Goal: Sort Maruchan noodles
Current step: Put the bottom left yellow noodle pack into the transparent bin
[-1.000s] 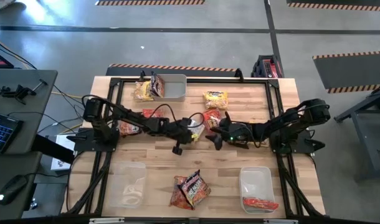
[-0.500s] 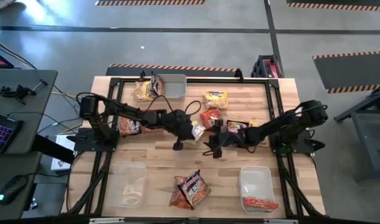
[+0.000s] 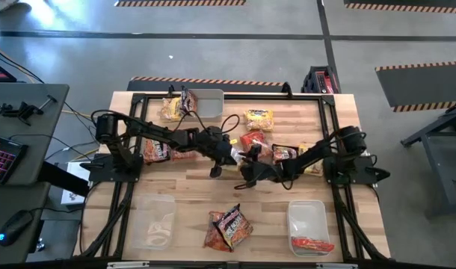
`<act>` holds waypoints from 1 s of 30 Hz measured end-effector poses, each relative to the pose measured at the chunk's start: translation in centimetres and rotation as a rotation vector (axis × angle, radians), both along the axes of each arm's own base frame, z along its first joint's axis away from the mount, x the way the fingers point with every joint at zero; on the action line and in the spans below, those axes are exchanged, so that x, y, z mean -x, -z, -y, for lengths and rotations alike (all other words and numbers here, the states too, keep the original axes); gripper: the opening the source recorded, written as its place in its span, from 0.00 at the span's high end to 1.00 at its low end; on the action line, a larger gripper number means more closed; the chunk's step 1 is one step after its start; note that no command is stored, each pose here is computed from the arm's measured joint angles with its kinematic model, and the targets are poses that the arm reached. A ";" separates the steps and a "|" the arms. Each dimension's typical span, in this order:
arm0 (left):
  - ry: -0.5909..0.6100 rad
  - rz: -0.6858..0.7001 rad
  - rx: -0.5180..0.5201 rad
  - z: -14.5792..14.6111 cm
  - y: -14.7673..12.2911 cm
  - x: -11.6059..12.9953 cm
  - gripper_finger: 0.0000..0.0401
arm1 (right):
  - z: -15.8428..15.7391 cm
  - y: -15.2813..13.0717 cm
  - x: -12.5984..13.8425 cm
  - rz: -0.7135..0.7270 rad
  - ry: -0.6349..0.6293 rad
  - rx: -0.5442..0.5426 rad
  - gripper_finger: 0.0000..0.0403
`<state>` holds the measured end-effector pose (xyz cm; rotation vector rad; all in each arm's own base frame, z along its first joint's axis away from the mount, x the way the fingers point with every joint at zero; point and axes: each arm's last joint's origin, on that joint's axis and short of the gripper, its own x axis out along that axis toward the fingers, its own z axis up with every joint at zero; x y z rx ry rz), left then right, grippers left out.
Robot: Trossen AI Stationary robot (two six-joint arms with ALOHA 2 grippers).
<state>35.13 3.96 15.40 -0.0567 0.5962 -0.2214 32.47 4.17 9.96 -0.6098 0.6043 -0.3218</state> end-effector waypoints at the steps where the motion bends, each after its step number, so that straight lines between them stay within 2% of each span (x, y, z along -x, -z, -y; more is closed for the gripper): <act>1: -0.002 0.003 0.004 0.0 0.0 0.0 1.00 | 0.1 0.2 -0.1 0.018 0.006 -0.002 0.33; 6: 0.004 0.025 0.050 -0.1 -0.3 -0.1 1.00 | 0.5 0.6 -0.6 0.074 0.028 -0.020 0.35; 9: -0.009 0.031 0.074 -0.4 -0.4 -0.1 1.00 | 0.7 0.6 -0.6 0.095 0.048 -0.046 0.40; 16: 0.004 0.051 0.199 -1.2 -0.8 -0.1 1.00 | 0.7 0.5 -0.7 0.107 0.036 -0.056 0.65; 21: 0.002 0.034 0.353 -2.1 -1.0 0.0 0.98 | 0.6 0.4 -0.7 0.108 0.019 -0.044 0.80; 25: 0.054 -0.004 0.506 -2.8 -1.2 0.4 0.92 | 0.6 0.5 -0.7 0.083 0.004 -0.003 0.79; 30: 0.082 -0.056 0.667 -3.8 -1.3 0.9 0.81 | 0.6 0.2 -0.7 0.017 -0.052 0.121 0.71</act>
